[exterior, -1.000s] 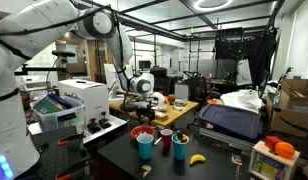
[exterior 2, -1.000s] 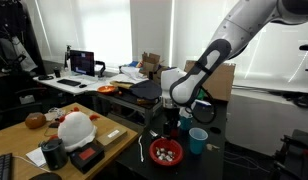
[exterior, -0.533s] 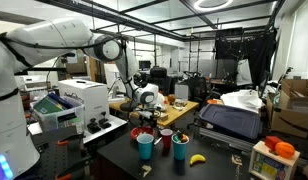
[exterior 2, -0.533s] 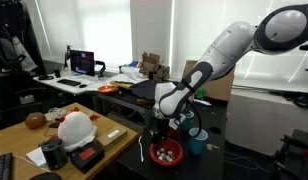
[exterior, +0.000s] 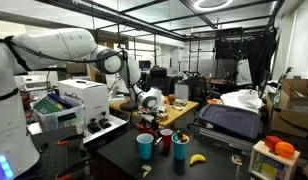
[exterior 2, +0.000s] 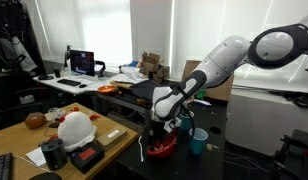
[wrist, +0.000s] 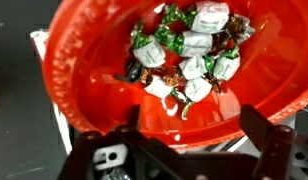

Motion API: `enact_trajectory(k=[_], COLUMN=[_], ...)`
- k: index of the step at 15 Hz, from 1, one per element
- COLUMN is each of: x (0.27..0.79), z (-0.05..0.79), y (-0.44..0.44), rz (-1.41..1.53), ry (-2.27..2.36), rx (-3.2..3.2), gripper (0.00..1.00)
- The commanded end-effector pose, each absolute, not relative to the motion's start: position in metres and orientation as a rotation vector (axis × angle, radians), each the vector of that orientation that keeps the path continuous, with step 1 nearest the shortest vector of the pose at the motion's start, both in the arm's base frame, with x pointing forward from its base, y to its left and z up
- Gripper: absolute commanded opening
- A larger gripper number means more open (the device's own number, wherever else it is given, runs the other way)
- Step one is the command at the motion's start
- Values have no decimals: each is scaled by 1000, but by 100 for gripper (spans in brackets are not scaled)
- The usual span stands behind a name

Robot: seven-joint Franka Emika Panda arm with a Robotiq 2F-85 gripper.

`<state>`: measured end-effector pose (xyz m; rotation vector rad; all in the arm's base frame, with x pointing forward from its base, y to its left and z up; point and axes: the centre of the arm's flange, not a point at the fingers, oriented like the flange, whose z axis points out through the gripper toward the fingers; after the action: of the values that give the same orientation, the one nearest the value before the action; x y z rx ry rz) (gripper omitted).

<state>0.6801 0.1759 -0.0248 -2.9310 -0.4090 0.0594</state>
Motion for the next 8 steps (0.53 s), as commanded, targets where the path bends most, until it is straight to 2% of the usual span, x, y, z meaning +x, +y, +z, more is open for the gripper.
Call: enact_trajectory(k=[1, 8], x=[686, 666], z=[-22, -6], y=[186, 202], rz=[68, 105], ry=[-426, -441], rx=[-2872, -2908], gripper=[100, 100])
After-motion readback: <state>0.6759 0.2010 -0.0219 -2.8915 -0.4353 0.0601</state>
